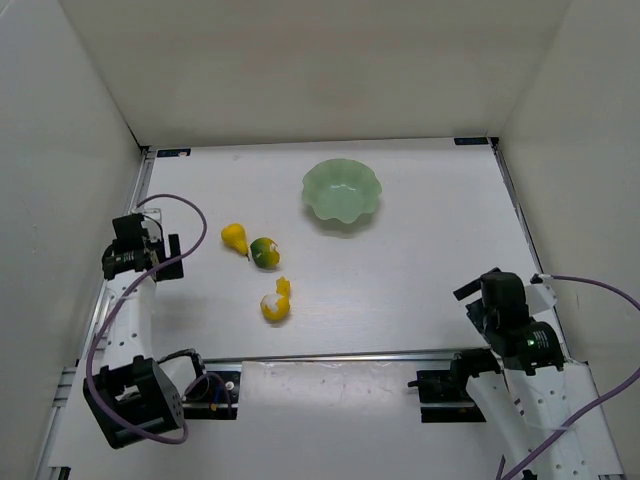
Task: Place and organize the fake fruits in the fruit bowl
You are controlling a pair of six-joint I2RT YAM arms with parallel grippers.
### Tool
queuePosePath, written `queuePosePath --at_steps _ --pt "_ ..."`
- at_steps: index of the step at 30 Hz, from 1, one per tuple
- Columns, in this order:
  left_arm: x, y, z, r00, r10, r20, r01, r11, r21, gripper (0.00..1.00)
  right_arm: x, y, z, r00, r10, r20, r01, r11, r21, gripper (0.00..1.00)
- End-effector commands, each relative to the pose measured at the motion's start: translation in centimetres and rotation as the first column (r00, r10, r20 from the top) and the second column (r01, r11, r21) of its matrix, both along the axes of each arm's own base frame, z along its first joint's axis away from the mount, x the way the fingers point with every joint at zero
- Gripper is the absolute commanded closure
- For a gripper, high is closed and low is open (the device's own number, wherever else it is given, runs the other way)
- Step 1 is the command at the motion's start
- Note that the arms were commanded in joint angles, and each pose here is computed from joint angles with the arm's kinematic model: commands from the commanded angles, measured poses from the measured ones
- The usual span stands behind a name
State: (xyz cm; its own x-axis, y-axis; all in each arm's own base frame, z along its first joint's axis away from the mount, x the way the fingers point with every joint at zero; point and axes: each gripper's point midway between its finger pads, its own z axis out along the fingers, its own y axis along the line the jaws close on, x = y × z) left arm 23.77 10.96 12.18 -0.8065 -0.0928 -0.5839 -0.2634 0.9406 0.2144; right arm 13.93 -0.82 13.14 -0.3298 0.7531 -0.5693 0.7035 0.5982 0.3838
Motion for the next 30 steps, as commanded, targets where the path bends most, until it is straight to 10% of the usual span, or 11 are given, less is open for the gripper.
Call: queuePosePath --at_steps 1,11,19,30 --pt "1.5 -3.9 2.0 0.949 -0.308 0.059 0.311 0.950 -0.041 0.00 1.0 0.4 0.3 0.999 0.050 0.001 -0.050 0.999 -0.021 0.00" --pt "9.9 -14.4 3.3 0.790 -0.604 -0.106 0.605 0.796 -0.023 0.00 5.5 4.0 0.5 0.954 0.282 -0.101 -0.287 0.957 -0.040 0.02" --pt "17.0 -18.0 -1.9 0.857 -0.500 -0.128 0.471 0.859 -0.198 0.00 7.3 5.7 0.6 0.945 0.324 -0.050 -0.324 0.946 0.010 0.01" --pt "16.4 -15.3 -7.0 0.898 -0.333 -0.286 0.320 0.943 -0.092 0.00 7.4 5.3 0.7 0.948 0.312 -0.062 -0.313 0.950 -0.005 0.01"
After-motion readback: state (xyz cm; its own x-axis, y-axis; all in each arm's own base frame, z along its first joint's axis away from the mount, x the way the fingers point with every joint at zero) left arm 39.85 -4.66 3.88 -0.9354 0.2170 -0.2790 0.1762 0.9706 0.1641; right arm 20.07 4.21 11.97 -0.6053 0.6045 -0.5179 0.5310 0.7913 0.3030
